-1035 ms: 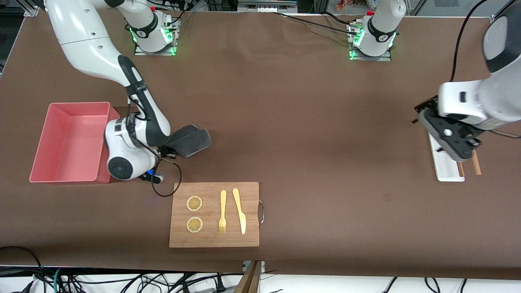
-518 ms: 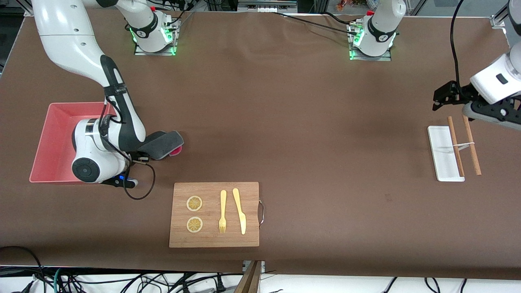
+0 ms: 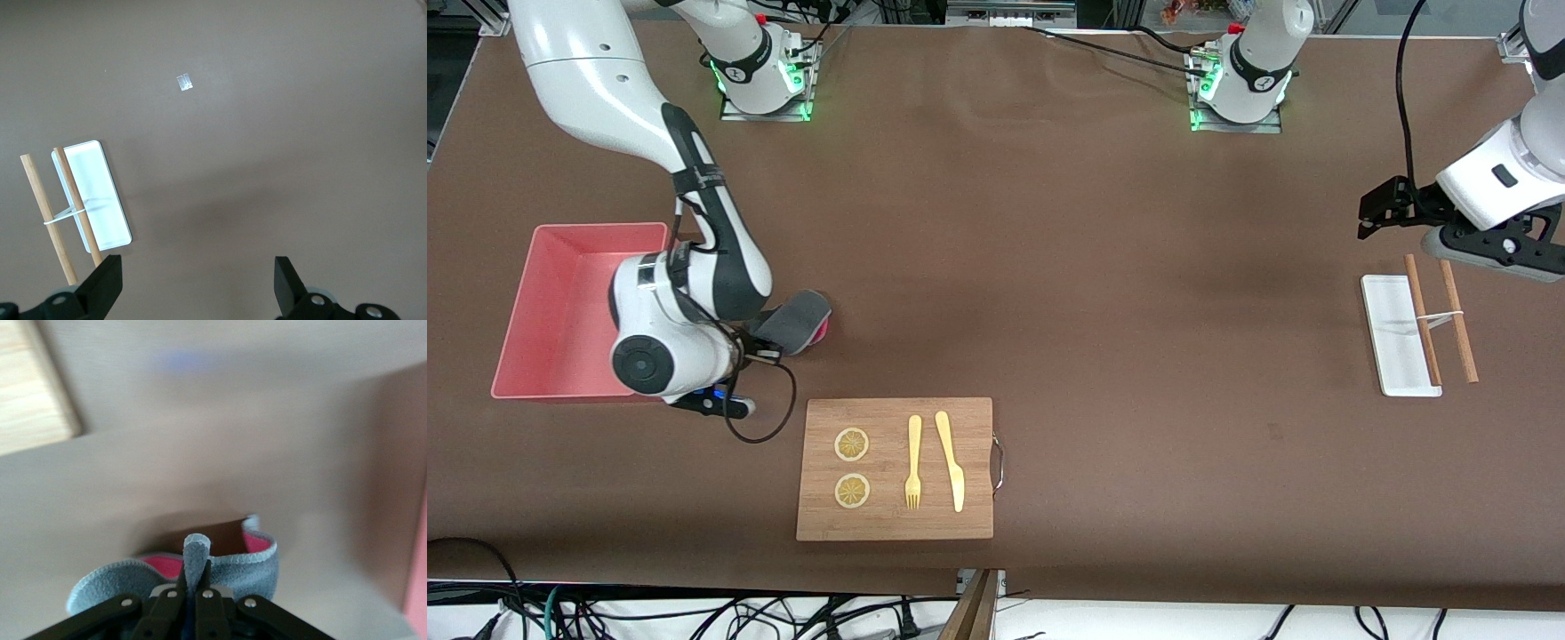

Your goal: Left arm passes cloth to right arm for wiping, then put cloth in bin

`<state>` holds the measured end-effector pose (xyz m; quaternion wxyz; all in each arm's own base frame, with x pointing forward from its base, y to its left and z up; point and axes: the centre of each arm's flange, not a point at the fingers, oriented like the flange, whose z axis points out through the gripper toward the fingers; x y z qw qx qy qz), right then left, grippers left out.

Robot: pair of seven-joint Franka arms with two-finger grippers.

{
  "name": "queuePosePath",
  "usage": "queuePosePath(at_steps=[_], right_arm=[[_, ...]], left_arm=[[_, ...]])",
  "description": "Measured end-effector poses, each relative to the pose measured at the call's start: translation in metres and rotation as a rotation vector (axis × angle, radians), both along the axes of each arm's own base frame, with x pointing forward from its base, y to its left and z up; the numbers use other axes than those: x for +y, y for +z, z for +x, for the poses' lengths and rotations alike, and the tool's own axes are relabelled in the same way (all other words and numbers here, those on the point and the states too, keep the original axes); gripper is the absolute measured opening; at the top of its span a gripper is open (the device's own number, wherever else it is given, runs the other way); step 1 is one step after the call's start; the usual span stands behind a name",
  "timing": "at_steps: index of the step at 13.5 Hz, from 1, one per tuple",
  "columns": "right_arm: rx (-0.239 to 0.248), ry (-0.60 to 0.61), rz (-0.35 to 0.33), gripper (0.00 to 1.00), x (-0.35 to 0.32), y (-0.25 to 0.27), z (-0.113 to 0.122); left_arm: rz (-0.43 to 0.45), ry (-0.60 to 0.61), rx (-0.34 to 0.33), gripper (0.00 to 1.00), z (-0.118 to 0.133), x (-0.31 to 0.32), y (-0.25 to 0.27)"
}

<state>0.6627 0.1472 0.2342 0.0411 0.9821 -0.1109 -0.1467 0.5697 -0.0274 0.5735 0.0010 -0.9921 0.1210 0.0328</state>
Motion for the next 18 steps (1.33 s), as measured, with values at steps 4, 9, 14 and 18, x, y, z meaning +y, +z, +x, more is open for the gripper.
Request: queuePosePath(at_steps=[4, 9, 14, 18], right_arm=[[-0.046, -0.091, 0.006, 0.02, 0.054, -0.017, -0.007], [-0.117, -0.238, 0.053, 0.02, 0.135, -0.021, -0.023], [-0.169, -0.401, 0.094, 0.02, 0.195, -0.018, -0.039], [-0.179, -0.536, 0.143, 0.02, 0.227, -0.003, -0.045]], left_arm=[[-0.001, 0.005, -0.002, 1.0, 0.004, 0.0, 0.0], [-0.001, 0.006, -0.002, 1.0, 0.004, 0.001, 0.0], [0.0, 0.008, -0.002, 1.0, 0.004, 0.001, 0.0], [0.0, 0.01, -0.002, 1.0, 0.004, 0.001, 0.0]])
